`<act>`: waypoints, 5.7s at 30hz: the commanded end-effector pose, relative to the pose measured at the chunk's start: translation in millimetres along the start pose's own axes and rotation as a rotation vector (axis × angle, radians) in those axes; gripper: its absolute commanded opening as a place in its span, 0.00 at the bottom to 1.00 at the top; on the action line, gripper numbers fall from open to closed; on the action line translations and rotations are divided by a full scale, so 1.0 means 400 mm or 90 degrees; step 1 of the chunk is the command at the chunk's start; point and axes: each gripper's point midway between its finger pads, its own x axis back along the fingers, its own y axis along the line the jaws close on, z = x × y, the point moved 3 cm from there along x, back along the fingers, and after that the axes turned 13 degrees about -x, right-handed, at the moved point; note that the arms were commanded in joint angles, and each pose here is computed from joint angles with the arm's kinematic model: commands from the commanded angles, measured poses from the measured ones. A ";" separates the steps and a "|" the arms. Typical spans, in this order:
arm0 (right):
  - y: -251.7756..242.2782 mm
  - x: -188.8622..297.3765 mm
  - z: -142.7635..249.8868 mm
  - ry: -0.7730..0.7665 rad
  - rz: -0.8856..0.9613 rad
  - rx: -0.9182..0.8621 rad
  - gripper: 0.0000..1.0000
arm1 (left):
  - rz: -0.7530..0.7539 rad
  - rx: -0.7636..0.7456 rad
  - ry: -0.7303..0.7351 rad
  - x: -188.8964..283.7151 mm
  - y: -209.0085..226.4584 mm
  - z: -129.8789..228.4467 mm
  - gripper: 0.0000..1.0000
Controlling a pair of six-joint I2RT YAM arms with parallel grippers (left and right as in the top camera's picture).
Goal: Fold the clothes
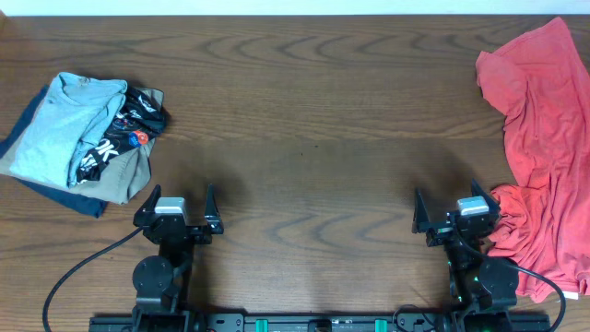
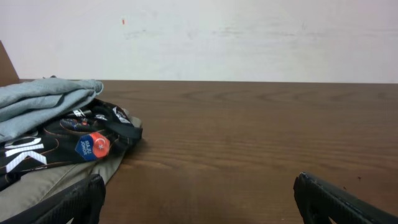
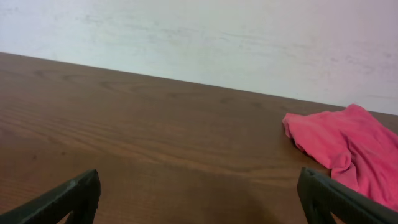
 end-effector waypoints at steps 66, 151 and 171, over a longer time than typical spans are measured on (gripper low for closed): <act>-0.044 0.003 -0.068 0.244 0.145 -0.082 0.99 | 0.090 0.119 0.321 0.060 -0.029 -0.017 0.98; 0.101 -0.312 0.074 0.555 0.070 -0.075 0.99 | 0.093 0.289 0.485 -0.007 -0.047 -0.088 0.98; -0.108 -0.108 0.033 0.649 0.278 -0.176 0.99 | 0.335 0.308 0.618 -0.178 -0.421 0.049 0.98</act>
